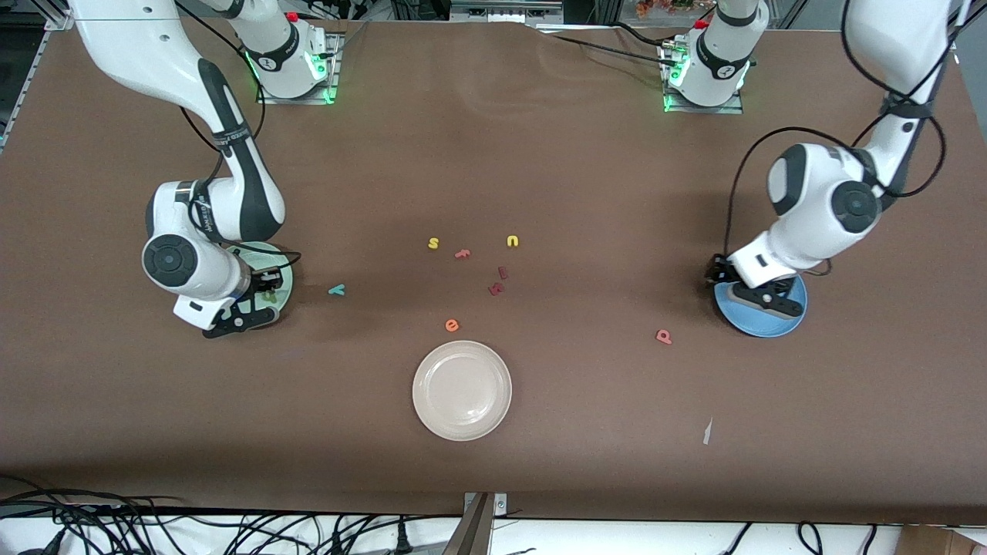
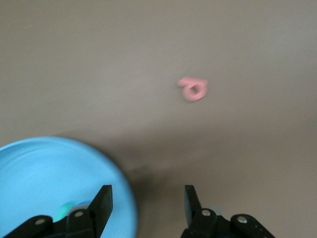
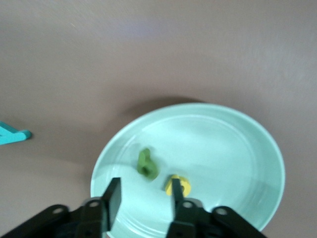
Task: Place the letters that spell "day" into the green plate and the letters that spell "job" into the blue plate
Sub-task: 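Grasp the pink d and cyan y with the left and right grippers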
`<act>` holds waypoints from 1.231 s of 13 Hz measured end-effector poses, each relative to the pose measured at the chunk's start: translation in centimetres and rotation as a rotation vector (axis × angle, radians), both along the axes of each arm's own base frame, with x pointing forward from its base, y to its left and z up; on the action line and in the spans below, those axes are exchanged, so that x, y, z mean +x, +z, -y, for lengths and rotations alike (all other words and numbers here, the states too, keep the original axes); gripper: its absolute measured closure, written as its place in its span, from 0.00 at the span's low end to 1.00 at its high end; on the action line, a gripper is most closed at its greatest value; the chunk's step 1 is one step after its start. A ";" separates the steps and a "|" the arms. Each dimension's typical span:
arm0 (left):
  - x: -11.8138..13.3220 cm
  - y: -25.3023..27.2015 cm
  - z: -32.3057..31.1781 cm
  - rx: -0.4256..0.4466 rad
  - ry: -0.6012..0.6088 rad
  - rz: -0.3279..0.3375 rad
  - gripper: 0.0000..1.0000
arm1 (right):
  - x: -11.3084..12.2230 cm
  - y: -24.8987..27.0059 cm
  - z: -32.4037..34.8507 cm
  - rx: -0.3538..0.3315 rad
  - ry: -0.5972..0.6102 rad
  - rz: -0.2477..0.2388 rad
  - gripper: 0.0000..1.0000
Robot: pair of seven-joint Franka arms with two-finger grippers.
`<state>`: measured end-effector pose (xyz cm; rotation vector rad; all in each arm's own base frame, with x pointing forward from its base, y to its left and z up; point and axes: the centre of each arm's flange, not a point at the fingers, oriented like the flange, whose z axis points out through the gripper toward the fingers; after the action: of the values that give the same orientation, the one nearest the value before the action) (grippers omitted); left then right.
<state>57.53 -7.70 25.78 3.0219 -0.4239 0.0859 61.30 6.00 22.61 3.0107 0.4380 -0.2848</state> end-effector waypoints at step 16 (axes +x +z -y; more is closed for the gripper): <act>5.5 -7.6 6.7 -0.039 0.049 0.038 0.30 | -0.4 1.7 -10.0 0.165 0.283 0.036 0.00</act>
<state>63.02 -14.35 18.16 2.9965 -0.3467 0.1536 60.94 16.01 24.30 3.0480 0.9145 -0.1802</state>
